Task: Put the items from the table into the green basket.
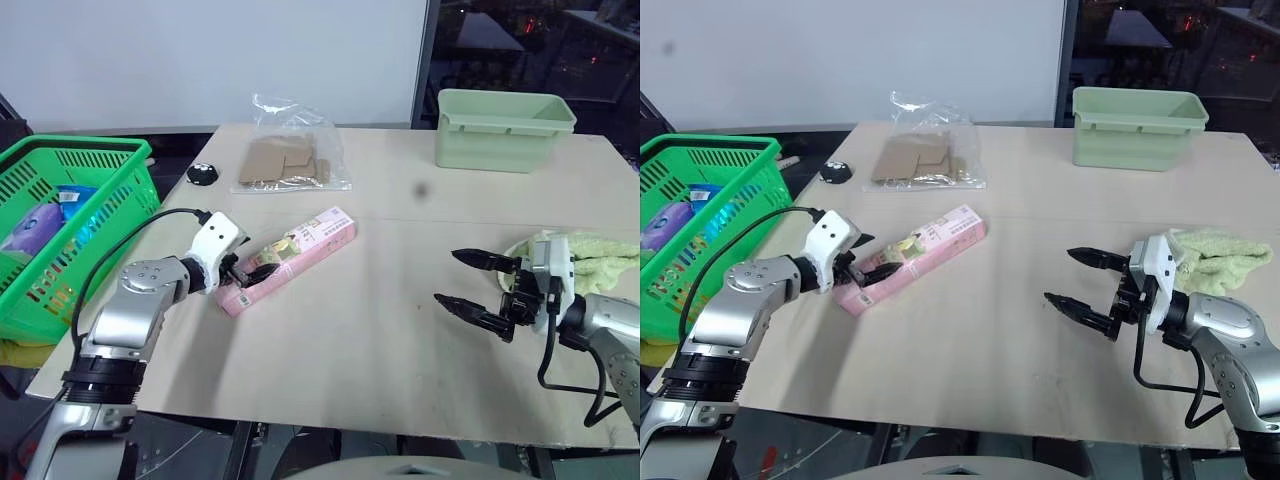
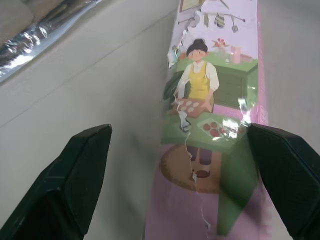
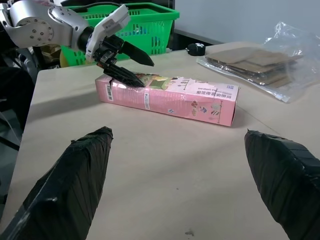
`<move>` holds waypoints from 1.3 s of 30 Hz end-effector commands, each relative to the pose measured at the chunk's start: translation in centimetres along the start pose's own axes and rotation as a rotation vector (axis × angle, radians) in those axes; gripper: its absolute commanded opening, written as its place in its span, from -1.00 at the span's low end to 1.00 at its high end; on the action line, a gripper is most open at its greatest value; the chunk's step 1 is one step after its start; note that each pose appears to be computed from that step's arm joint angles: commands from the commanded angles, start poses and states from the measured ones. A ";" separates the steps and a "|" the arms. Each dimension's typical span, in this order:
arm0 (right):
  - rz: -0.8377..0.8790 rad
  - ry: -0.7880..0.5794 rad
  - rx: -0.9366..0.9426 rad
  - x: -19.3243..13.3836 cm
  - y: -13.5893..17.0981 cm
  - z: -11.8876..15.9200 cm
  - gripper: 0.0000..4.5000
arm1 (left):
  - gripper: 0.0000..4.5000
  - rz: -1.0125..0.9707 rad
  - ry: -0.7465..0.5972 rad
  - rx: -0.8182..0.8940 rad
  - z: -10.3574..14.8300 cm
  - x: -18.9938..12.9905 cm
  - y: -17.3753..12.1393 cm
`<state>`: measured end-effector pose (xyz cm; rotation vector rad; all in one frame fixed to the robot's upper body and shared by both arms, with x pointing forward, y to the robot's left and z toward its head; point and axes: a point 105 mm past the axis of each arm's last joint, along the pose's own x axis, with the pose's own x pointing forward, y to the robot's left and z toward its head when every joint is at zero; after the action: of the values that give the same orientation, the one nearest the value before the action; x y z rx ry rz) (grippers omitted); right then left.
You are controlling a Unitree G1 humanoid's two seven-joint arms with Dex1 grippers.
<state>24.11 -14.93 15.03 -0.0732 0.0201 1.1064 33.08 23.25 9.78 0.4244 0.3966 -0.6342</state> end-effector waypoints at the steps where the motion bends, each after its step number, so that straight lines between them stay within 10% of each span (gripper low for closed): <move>1: 0.024 -0.033 -0.040 0.5 0.4 1.0 1.00 | 0.99 -0.065 0.113 0.000 -1.8 0.0 -0.3; 19: 0.016 -0.048 -0.043 0.5 0.7 1.0 1.00 | 0.99 -0.232 0.325 -0.191 -4.9 -0.3 -2.2; 29: 0.015 -0.051 -0.049 0.5 0.5 1.1 1.00 | -0.71 -0.209 0.319 -0.205 -5.0 0.0 -2.3; 39: 0.046 -0.155 -0.052 1.3 0.5 3.4 1.00 | -0.83 0.171 -0.126 -0.077 4.4 -0.5 3.6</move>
<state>24.33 -13.86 16.11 -0.0338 -0.0569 1.1359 33.97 23.45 8.56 0.2854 0.4939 -0.5827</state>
